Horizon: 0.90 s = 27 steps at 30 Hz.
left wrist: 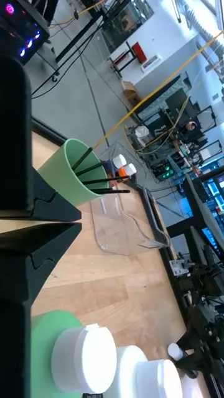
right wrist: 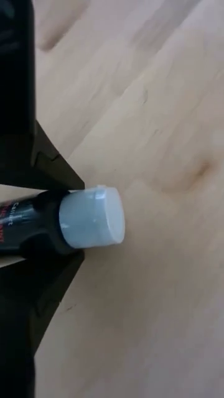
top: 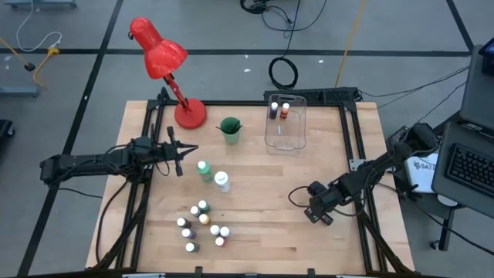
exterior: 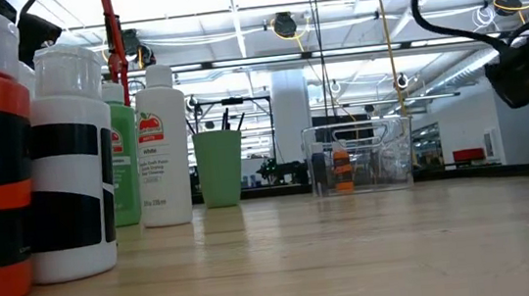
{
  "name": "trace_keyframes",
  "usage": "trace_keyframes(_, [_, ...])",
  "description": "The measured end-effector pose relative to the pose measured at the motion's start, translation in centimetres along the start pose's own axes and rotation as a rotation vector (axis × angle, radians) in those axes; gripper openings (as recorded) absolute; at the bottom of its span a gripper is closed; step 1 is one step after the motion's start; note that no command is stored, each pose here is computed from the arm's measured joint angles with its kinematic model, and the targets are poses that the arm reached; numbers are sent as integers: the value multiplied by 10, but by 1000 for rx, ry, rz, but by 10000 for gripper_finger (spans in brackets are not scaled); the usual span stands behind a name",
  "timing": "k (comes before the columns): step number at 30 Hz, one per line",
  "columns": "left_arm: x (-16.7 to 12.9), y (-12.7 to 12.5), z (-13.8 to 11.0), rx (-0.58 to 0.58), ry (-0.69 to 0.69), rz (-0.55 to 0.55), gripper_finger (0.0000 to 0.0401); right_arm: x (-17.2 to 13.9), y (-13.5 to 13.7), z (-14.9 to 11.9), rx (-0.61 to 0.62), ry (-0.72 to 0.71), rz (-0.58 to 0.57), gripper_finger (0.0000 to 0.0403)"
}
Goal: Pick & Place Paint Supplies
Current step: Put the black paint bottle into the transparent bin
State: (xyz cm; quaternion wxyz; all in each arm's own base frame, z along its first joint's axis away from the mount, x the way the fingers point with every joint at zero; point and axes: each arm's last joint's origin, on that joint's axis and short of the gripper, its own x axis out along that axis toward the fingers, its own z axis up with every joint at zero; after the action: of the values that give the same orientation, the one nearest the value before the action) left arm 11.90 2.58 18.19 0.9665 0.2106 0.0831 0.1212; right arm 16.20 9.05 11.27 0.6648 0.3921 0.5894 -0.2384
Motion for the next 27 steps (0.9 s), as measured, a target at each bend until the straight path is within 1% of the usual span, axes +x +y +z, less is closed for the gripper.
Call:
trace_keyframes(3, [0,0,0,-7,0,0,19,-12,14,9,-62,-98,87,138])
trace_keyframes(7, [0,0,0,-20,0,-1,19,-38,36,24,-157,-373,191,137])
trace_keyframes(8, [0,0,0,-20,0,0,19,-47,43,26,-197,-415,244,137])
trace_keyframes(10, [0,0,0,-20,2,-1,19,-67,61,30,-298,-511,410,137])
trace_keyframes(11, [0,0,0,-20,1,-1,19,-78,68,33,-344,-583,481,137])
trace_keyframes(12, [0,0,0,-20,1,-1,19,-90,74,36,-393,-697,533,137])
trace_keyframes(14, [0,0,0,-20,1,0,19,-114,79,45,-511,-966,548,137])
trace_keyframes(15, [0,0,0,-20,0,0,19,-125,81,49,-568,-1099,529,137])
trace_keyframes(17, [0,0,0,-20,-1,0,19,-145,79,58,-674,-1301,451,137])
trace_keyframes(19, [0,0,0,-20,-3,2,19,-159,72,71,-748,-1451,321,137])
trace_keyframes(20, [0,0,1,-20,-7,3,19,-165,65,81,-769,-1503,228,137])
trace_keyframes(22, [0,1,2,-21,-17,8,19,-174,50,102,-759,-1565,47,137])
trace_keyframes(25, [0,1,3,-7,-26,12,19,-185,17,138,-654,-1595,-158,137])
trace_keyframes(26, [0,1,3,-1,-29,14,19,-186,4,150,-626,-1580,-193,137])
trace_keyframes(27, [0,1,3,3,-30,14,19,-186,-8,160,-610,-1573,-194,137])
